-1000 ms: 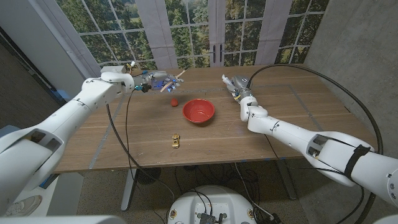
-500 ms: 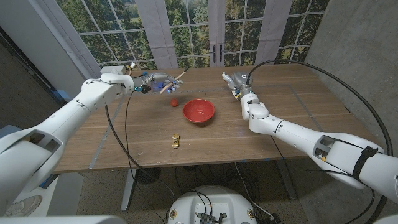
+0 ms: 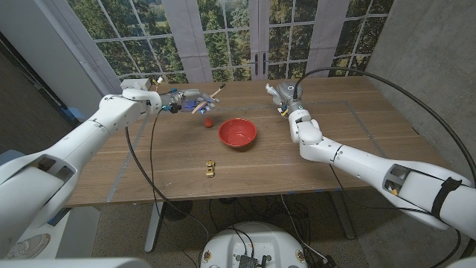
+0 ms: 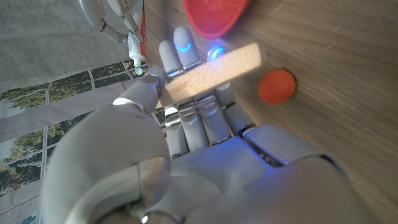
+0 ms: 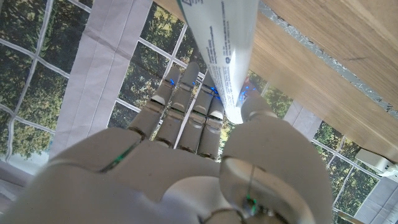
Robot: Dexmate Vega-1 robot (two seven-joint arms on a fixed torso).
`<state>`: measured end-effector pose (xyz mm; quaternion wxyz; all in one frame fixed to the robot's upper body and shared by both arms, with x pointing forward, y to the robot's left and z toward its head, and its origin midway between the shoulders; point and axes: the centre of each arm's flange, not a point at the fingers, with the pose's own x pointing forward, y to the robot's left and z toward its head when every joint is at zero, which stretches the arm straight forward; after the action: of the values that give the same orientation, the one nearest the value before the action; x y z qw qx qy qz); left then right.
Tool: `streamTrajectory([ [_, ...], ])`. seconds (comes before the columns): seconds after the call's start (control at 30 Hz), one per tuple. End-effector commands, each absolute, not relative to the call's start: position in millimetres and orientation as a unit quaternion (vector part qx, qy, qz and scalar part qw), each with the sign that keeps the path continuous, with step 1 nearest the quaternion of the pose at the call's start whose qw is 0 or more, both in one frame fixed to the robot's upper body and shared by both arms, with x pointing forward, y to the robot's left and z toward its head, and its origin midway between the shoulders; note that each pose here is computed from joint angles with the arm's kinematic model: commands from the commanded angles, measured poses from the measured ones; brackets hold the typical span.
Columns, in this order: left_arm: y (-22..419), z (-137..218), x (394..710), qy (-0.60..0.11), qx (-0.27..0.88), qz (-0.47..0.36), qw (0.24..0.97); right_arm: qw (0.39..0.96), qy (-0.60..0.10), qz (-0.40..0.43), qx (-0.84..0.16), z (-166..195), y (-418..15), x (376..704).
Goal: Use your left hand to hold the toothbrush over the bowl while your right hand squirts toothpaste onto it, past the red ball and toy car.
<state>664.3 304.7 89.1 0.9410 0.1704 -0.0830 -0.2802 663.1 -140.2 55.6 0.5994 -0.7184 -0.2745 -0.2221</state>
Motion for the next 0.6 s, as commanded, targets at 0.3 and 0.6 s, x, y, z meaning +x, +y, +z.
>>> streamTrajectory([
  [0.3,293,92,673,-0.068,0.184,-0.292,0.936,0.540,-0.288,-0.235,-0.755,70,-131,625],
  [0.6,284,96,677,-0.067,0.192,-0.301,0.932,0.516,-0.290,-0.235,-0.771,74,-126,617],
])
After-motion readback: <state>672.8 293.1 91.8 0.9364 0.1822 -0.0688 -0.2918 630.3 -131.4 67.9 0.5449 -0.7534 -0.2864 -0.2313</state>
